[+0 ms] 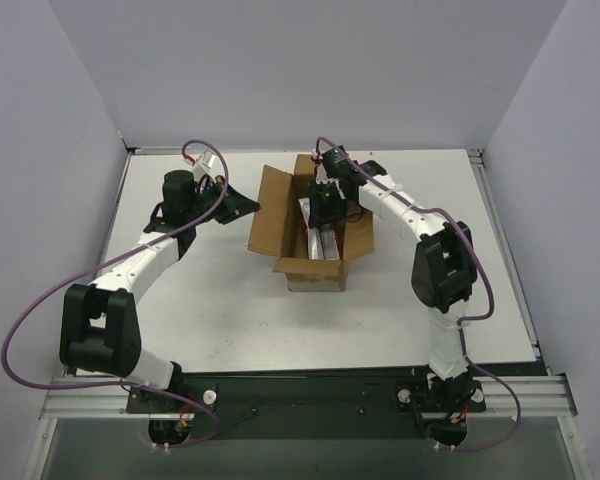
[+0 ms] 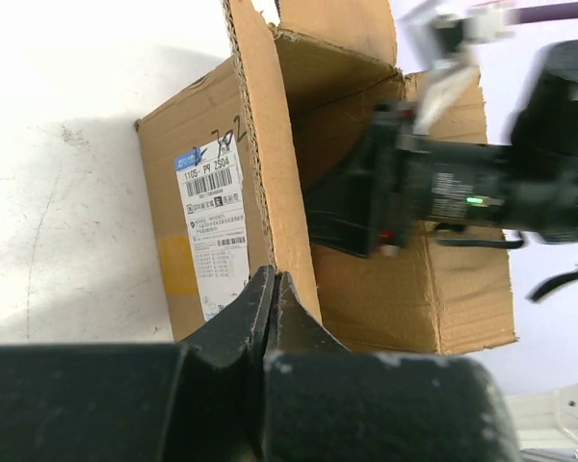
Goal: Unpack the express box
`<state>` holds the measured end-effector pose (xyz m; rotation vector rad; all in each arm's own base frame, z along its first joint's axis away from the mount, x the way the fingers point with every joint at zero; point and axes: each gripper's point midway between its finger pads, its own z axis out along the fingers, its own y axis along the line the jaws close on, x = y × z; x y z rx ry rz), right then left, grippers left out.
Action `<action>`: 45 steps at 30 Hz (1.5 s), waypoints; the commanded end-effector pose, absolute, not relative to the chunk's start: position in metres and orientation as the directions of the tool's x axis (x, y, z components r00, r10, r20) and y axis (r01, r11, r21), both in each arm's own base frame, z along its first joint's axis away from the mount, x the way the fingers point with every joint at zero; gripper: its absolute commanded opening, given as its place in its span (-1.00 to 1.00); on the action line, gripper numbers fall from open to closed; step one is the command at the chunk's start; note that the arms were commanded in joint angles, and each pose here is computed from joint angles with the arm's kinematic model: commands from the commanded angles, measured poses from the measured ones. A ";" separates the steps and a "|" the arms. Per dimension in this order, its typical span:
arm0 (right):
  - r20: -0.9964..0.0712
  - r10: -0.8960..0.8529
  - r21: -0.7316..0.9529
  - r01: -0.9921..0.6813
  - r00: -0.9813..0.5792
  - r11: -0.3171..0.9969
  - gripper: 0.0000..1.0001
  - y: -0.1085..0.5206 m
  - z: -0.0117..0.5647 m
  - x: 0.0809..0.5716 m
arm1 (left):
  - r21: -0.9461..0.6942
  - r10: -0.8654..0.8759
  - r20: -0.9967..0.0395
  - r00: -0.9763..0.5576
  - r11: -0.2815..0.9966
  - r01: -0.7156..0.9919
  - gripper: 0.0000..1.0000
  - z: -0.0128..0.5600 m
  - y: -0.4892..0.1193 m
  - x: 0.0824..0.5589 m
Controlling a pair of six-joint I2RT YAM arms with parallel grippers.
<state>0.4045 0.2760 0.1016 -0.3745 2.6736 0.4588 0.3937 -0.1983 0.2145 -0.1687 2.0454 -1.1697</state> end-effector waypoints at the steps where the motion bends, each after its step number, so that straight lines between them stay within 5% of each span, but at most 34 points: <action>1: -0.684 -0.211 0.348 -0.566 -0.699 0.747 -1.00 0.296 0.218 0.392 | -0.746 -0.440 -0.624 -0.645 0.582 0.324 -1.00 0.240 -0.195 0.400; 17: -0.882 0.024 0.384 -0.687 -0.472 0.617 -1.00 0.306 0.379 0.408 | -0.703 -0.391 -0.665 -0.637 0.616 0.356 -1.00 0.250 -0.210 0.414; 22: -0.874 0.002 0.391 -0.701 -0.485 0.597 -1.00 0.318 0.366 0.405 | -0.693 -0.366 -0.681 -0.634 0.601 0.398 -1.00 0.261 -0.229 0.419; 30: -0.831 -0.120 0.212 -0.509 -0.543 0.834 -1.00 0.286 0.299 0.418 | -0.701 -0.407 -0.702 -0.585 0.541 0.465 -1.00 0.313 -0.237 0.431; 38: -0.809 -0.110 0.150 -0.384 -0.577 0.911 -1.00 0.262 0.277 0.431 | -0.699 -0.387 -0.715 -0.582 0.373 0.610 -1.00 0.341 -0.251 0.410; 45: -0.763 -0.044 0.264 -0.373 -0.645 0.889 -1.00 0.262 0.266 0.435 | -0.698 -0.381 -0.716 -0.585 0.411 0.586 -1.00 0.335 -0.244 0.407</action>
